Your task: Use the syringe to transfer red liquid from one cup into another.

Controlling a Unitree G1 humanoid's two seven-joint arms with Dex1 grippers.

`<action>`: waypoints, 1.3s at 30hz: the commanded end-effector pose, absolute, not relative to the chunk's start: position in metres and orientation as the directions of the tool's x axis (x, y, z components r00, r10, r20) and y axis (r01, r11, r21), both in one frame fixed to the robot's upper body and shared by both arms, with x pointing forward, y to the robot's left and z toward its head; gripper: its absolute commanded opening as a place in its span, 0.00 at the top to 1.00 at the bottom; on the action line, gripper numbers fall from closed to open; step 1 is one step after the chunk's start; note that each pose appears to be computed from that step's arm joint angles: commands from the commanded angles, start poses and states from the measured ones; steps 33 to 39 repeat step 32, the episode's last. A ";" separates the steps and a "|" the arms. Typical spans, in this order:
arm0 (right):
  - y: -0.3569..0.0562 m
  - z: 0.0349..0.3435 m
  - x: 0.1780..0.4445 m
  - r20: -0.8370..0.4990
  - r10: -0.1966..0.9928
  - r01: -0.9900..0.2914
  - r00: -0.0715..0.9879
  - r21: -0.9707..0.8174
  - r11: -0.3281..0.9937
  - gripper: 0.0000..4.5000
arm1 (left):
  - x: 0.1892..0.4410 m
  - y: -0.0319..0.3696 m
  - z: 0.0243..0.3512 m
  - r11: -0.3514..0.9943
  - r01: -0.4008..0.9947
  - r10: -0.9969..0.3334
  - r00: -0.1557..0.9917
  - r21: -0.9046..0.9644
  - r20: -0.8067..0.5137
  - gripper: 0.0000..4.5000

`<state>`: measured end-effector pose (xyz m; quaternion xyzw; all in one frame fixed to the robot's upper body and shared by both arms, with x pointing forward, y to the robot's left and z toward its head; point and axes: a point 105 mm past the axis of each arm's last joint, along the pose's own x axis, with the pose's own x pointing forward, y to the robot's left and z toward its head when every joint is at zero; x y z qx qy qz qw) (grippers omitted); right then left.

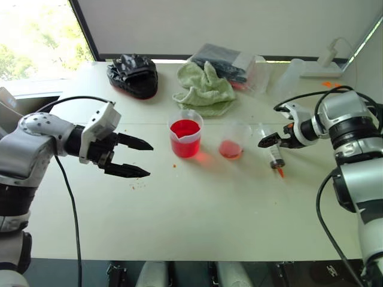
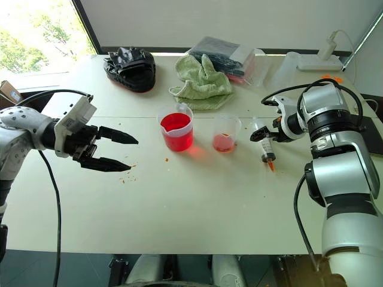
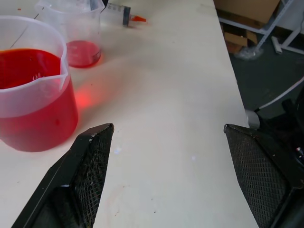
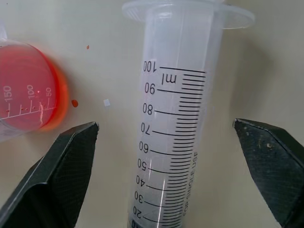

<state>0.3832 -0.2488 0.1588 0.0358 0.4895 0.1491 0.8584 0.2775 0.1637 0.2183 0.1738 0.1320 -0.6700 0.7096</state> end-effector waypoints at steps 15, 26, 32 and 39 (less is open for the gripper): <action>-0.261 0.252 0.335 -0.696 0.409 -0.543 0.589 0.033 0.839 0.01 | 0.285 0.175 0.237 0.107 0.989 -0.914 0.140 0.107 -0.380 0.13; -0.229 0.273 0.278 -0.564 0.660 -0.863 0.496 -0.238 0.445 0.01 | 0.279 0.192 0.243 0.189 0.978 -0.907 0.208 0.087 -0.367 0.13; -0.232 0.270 0.279 -0.532 0.685 -0.867 0.498 -0.293 0.404 0.01 | 0.278 0.192 0.243 0.197 0.976 -0.905 0.217 0.090 -0.367 0.13; -0.232 0.270 0.279 -0.532 0.685 -0.867 0.498 -0.293 0.404 0.01 | 0.278 0.192 0.243 0.197 0.976 -0.905 0.217 0.090 -0.367 0.13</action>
